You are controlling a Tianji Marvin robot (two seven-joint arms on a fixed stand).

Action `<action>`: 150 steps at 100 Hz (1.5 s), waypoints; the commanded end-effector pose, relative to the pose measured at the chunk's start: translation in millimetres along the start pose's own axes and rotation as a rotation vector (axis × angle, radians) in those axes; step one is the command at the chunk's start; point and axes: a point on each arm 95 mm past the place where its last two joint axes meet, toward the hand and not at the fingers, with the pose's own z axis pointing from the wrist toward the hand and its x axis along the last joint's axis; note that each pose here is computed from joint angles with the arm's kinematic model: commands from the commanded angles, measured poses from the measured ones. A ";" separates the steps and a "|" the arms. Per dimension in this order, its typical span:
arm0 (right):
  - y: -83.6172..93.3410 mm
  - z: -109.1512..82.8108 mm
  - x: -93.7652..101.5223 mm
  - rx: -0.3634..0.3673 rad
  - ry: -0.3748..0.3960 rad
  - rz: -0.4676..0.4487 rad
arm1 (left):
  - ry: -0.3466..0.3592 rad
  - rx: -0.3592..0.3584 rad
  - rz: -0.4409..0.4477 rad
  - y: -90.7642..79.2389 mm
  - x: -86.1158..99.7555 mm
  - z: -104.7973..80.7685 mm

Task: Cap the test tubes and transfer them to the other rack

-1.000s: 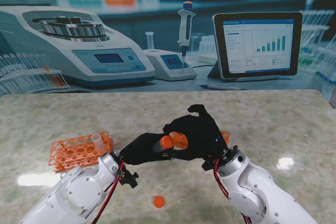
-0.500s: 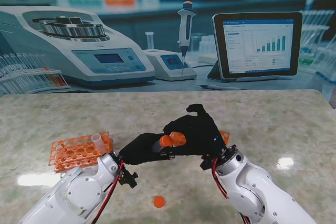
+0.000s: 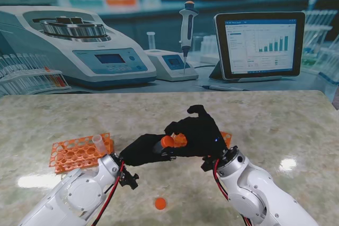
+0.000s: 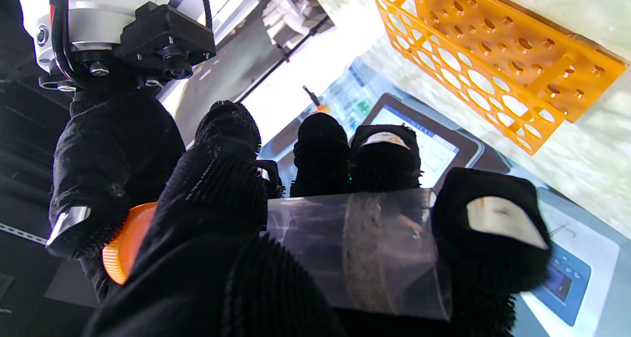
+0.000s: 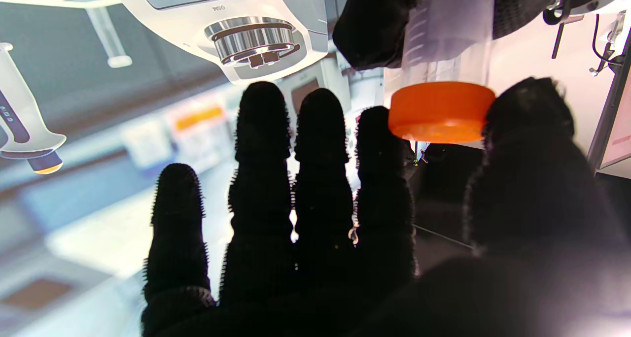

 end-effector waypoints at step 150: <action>-16.5 11.3 0.3 -0.031 -0.074 -0.029 | 0.019 -0.014 0.009 4.0 6.3 2.1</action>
